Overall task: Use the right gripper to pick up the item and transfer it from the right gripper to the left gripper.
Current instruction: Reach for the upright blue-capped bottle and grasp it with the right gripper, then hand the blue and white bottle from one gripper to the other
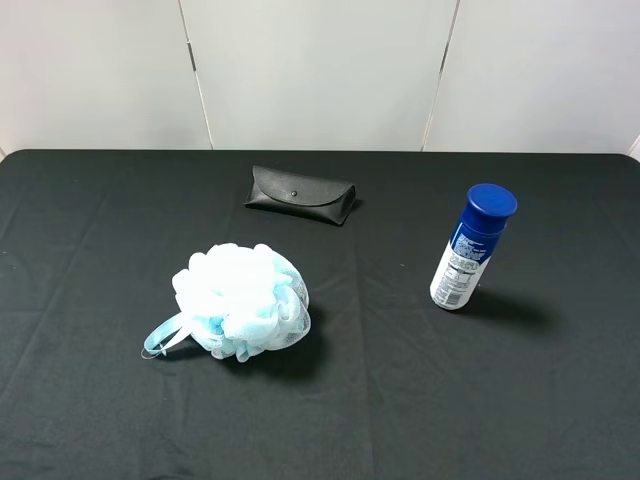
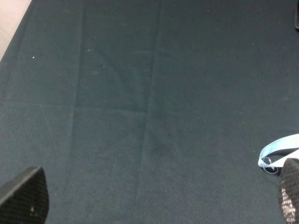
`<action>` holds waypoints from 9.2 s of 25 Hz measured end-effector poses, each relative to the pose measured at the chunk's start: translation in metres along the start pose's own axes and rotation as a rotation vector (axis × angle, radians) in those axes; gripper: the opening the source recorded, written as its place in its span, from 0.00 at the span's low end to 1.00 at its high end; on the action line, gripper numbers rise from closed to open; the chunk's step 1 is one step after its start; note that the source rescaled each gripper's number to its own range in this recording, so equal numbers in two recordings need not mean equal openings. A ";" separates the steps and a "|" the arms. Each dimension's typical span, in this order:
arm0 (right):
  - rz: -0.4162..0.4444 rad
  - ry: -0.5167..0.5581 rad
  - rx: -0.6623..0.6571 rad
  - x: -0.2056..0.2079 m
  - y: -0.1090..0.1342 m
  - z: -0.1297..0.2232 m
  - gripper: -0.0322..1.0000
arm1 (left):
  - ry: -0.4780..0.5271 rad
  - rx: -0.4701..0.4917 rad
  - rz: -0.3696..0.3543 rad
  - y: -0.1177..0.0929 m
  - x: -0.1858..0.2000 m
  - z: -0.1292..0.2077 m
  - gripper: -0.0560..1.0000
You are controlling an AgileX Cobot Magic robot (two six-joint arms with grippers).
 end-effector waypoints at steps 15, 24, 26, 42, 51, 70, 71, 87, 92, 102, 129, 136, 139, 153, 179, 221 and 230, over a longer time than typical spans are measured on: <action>0.000 0.000 0.000 0.000 0.000 0.000 1.00 | 0.000 0.000 0.000 0.000 0.000 0.000 0.97; 0.000 0.000 0.000 0.000 0.000 0.000 1.00 | 0.000 0.000 0.000 0.000 0.000 0.000 0.97; -0.001 -0.013 0.000 0.003 0.000 -0.004 1.00 | 0.000 0.000 0.000 0.000 0.000 0.000 0.97; -0.017 0.140 0.040 -0.017 0.011 -0.086 1.00 | 0.000 0.000 0.000 0.000 0.000 0.000 0.97; -0.109 0.262 0.039 -0.056 0.031 -0.121 1.00 | 0.000 0.000 0.000 0.000 0.000 0.000 0.97; -0.230 0.643 0.262 -0.135 0.086 -0.112 1.00 | 0.000 0.000 0.000 0.000 0.000 0.000 0.97; -0.224 0.661 0.279 -0.138 0.089 -0.111 1.00 | 0.000 0.000 0.000 0.000 0.000 0.000 0.97; -0.230 0.836 0.261 -0.180 0.120 -0.084 1.00 | 0.000 0.000 0.000 0.000 0.000 0.000 0.97; -0.226 0.889 0.260 -0.192 0.122 -0.072 1.00 | 0.000 0.000 0.000 0.000 0.000 0.000 0.97; -0.218 0.929 0.259 -0.214 0.126 -0.056 1.00 | 0.000 0.000 0.000 0.000 0.000 0.000 0.97; -0.206 1.006 0.271 -0.250 0.124 0.002 1.00 | 0.000 0.000 0.000 0.000 0.000 0.000 0.97; -0.204 1.000 0.273 -0.252 0.124 0.005 1.00 | 0.000 0.000 0.000 0.000 0.000 0.000 0.97; -0.203 1.001 0.275 -0.253 0.124 0.005 1.00 | 0.000 0.000 0.000 0.000 0.000 0.000 0.97; -0.196 1.003 0.288 -0.253 0.122 0.005 0.03 | 0.000 0.000 0.000 0.000 0.000 0.000 0.97; -0.268 0.943 0.234 -0.232 0.146 -0.069 0.03 | 0.000 0.000 0.000 0.000 0.000 0.000 0.97; -0.823 0.880 0.050 -0.196 0.235 -0.092 0.03 | 0.000 -0.004 -0.011 0.002 0.000 0.000 0.97; -0.916 0.800 0.192 -0.194 0.238 -0.094 0.03 | -0.037 -0.054 -0.007 0.001 0.005 -0.009 0.97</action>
Point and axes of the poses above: a point on each arm's last joint axis where the gripper is mounted, x pointing back along that axis away from the gripper, y along the wrist's bending axis when the last joint is at zero, z = x × y, the point moved 9 cm from there along -x, pointing out along that axis toward the gripper, and after that the axes turned 5 degrees about -x, right-handed, at the moved point
